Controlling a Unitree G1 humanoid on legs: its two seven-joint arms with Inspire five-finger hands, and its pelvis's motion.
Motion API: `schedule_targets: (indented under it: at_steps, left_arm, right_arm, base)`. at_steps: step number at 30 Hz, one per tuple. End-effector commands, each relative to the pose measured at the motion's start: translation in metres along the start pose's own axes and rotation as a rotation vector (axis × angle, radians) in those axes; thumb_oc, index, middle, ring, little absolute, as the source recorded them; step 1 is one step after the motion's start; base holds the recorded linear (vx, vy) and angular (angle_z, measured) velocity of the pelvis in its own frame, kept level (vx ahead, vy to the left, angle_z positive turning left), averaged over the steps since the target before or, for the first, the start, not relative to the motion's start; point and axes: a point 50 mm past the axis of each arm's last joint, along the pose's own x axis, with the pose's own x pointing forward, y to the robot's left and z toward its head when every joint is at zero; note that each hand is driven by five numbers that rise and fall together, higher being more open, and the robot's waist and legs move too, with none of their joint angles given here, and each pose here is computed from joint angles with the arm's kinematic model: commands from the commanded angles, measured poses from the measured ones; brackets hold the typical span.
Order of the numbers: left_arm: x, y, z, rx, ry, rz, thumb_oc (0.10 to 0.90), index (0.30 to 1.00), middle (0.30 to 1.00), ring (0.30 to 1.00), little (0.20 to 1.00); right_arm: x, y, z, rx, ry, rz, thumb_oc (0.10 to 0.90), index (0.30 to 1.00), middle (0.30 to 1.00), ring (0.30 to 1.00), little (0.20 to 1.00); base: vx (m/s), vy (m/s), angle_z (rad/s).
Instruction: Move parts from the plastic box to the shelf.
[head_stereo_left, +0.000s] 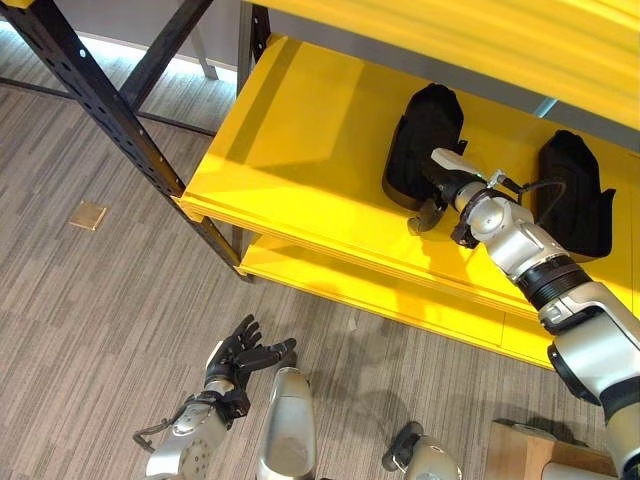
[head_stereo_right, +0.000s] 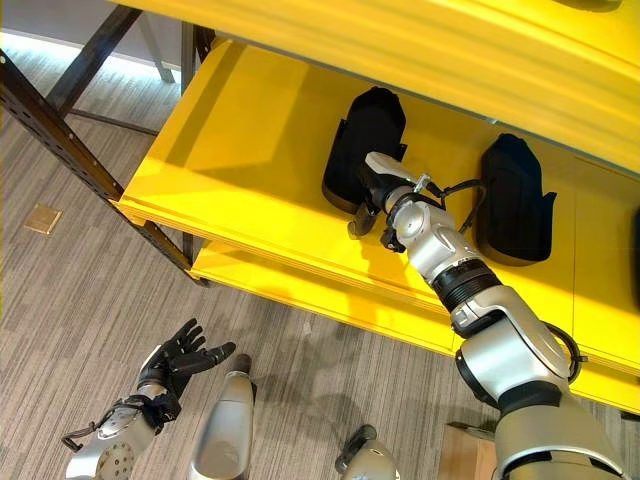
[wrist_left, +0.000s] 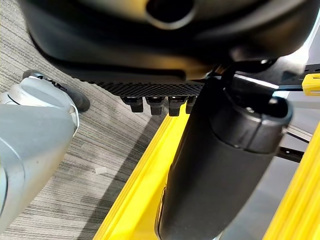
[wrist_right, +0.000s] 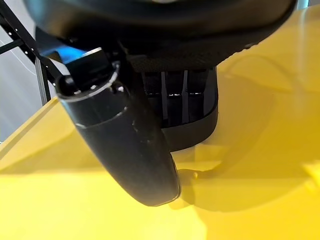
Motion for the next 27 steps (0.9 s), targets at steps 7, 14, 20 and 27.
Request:
schedule_targets:
  at_steps: [7,14,20,27]
  left_arm:
    - [-0.005,0.001,0.041,0.027,-0.181,-0.057,0.900,1.000,1.000,1.000,1.000]
    - [-0.004,0.002,0.041,0.030,-0.177,-0.060,0.900,1.000,1.000,1.000,1.000]
    - [-0.003,0.001,0.044,0.038,-0.182,-0.067,0.900,1.000,1.000,1.000,1.000]
    - [-0.003,0.003,0.045,0.043,-0.178,-0.070,0.900,1.000,1.000,1.000,1.000]
  right_arm:
    - [0.005,-0.040,0.032,-0.030,-0.079,-0.085,0.900,1.000,1.000,1.000,1.000]
    - [0.006,-0.036,0.031,-0.021,-0.072,-0.046,0.900,1.000,1.000,1.000,1.000]
    - [0.006,-0.027,0.037,-0.013,-0.096,0.019,0.900,1.000,1.000,1.000,1.000]
    - [0.004,-0.024,0.044,-0.023,-0.125,0.078,0.900,1.000,1.000,1.000,1.000]
  base:
    - [0.00,0.000,0.00]
    - [0.00,0.000,0.00]
    - [0.00,0.000,0.00]
    - [0.00,-0.010,0.00]
